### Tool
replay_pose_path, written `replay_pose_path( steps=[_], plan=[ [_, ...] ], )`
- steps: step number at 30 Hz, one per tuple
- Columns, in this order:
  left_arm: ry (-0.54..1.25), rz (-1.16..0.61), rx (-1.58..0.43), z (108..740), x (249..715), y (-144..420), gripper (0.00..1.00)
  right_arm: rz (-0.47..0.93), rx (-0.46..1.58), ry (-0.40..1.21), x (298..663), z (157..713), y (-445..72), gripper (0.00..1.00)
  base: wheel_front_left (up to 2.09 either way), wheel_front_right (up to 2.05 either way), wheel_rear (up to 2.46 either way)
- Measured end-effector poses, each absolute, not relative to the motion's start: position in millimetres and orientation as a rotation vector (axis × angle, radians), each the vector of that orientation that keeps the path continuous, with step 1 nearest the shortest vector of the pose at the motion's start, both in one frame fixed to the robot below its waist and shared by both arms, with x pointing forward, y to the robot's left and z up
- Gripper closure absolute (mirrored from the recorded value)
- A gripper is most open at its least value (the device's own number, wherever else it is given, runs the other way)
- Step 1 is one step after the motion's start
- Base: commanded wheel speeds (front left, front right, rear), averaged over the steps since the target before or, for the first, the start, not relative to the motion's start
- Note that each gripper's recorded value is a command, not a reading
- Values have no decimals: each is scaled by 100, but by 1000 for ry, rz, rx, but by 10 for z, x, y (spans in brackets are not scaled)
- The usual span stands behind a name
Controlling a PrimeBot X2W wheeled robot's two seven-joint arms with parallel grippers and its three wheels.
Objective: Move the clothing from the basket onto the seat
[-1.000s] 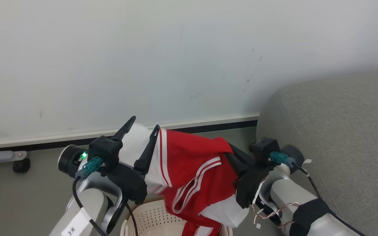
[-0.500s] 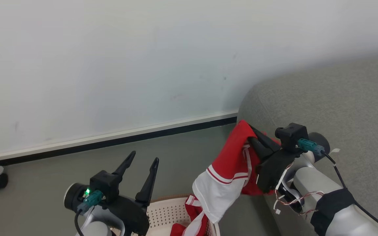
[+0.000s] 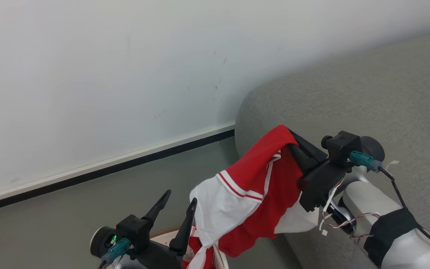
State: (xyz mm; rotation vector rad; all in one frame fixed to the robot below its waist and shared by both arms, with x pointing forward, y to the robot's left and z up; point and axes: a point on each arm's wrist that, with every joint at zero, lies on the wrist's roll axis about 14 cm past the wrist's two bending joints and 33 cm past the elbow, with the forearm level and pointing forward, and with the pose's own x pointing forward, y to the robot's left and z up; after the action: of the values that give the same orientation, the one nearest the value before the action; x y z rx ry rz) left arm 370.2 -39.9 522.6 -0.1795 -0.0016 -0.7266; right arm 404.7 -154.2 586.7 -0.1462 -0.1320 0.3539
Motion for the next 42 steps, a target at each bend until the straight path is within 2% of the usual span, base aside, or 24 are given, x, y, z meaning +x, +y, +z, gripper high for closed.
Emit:
replay_pose_path(
  steps=[19,25,32,42],
  plan=[
    [23,-950,-185,5163,3458,-1113,0,116,-186,-134,3601,5876,-2507,100,0,0,0],
    [45,-987,-189,5087,3414,-1212,0,73,-184,-107,3533,5774,-2663,100,0,0,0],
    [41,-1008,-192,5067,3401,-1246,0,61,-200,-119,3663,5872,-2744,100,0,0,0],
    [4,-999,-215,5153,3678,-1245,0,5,-312,-227,4225,6656,-3109,100,0,0,0]
  ],
)
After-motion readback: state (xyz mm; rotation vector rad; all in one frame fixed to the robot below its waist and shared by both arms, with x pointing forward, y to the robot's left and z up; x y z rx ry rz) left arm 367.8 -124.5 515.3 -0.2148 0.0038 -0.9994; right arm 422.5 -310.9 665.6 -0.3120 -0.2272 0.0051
